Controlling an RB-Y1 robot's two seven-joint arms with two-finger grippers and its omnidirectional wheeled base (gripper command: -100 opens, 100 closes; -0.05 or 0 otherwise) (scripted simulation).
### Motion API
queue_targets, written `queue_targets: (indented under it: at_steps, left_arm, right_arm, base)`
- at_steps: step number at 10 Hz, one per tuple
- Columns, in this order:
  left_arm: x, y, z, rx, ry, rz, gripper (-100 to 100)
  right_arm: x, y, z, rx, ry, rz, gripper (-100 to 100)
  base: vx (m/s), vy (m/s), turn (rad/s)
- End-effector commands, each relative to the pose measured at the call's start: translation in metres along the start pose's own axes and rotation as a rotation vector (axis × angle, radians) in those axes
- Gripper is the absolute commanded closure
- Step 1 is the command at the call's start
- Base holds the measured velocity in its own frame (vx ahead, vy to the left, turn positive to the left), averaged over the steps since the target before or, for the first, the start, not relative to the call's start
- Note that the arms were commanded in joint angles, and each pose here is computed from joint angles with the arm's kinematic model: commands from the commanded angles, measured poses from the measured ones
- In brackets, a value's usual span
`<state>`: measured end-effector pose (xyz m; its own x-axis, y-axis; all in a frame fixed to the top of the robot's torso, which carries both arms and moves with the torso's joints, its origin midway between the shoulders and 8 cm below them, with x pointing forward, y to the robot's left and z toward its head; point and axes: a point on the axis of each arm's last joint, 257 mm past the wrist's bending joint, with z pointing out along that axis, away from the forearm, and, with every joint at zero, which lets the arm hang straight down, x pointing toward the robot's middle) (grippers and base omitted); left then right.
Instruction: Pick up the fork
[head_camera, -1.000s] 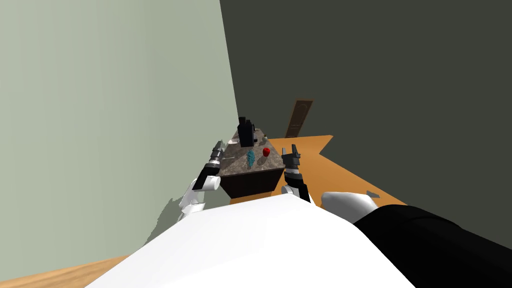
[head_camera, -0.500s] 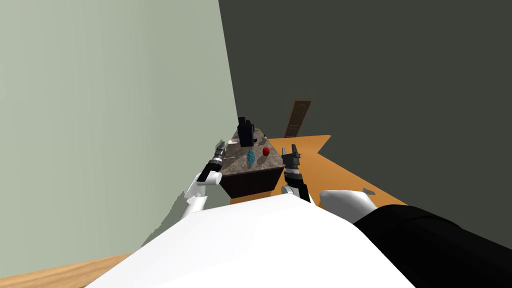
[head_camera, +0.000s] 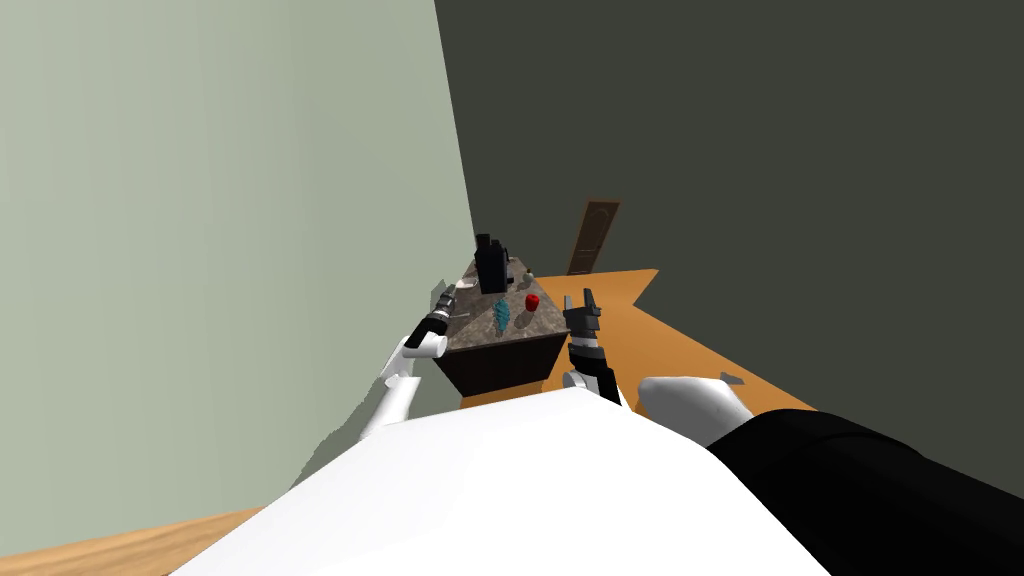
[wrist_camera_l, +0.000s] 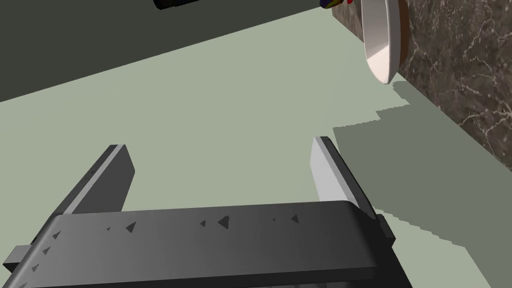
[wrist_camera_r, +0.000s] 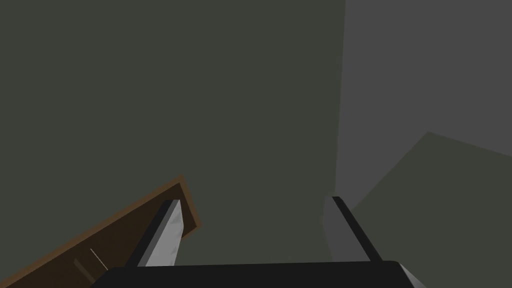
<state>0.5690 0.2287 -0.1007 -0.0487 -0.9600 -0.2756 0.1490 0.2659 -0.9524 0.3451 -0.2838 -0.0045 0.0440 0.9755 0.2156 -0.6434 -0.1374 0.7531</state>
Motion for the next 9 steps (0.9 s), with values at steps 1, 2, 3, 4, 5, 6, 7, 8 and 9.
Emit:
queue_targets:
  at_steps: [1,2,3,4,5,6,7,8,9]
  left_arm:
    - [0.002,0.014,0.006,-0.052,0.011,0.004,-100]
    - [0.002,0.019,0.018,-0.08,0.02,0.012,-100]
    - [0.004,0.029,0.019,-0.115,0.026,0.012,-100]
    - [0.004,0.033,0.019,-0.128,0.028,0.012,-100]
    - [0.005,0.041,0.031,-0.164,0.038,0.019,-100]
    - [0.006,0.048,0.031,-0.19,0.042,0.019,-100]
    - [0.007,0.051,0.03,-0.202,0.044,0.019,-100]
    - [0.007,0.057,0.04,-0.239,0.055,0.025,-100]
    - [0.009,0.067,0.04,-0.273,0.06,0.025,-100]
  right_arm:
    - [0.0,0.0,0.0,0.0,0.0,0.0,0]
    - [0.0,0.0,0.0,0.0,0.0,0.0,0]
    - [0.0,0.0,0.0,0.0,0.0,0.0,0]
    - [0.0,0.0,0.0,0.0,0.0,0.0,0]
    - [0.0,0.0,0.0,0.0,0.0,0.0,0]
    - [0.0,0.0,0.0,0.0,0.0,0.0,0]
    - [0.0,0.0,0.0,0.0,0.0,0.0,0]
    - [0.0,0.0,0.0,0.0,0.0,0.0,0]
    - [0.0,0.0,0.0,0.0,0.0,0.0,0]
  base:
    - [-0.007,0.02,-0.028]
    - [-0.001,0.032,-0.028]
    - [-0.003,0.028,-0.017]
    - [-0.003,0.008,-0.002]
    - [-0.003,0.014,-0.03]
    - [-0.002,0.02,-0.024]
    - [0.001,0.011,0.002]
    - [0.001,0.021,-0.023]
    - [0.002,0.024,-0.02]
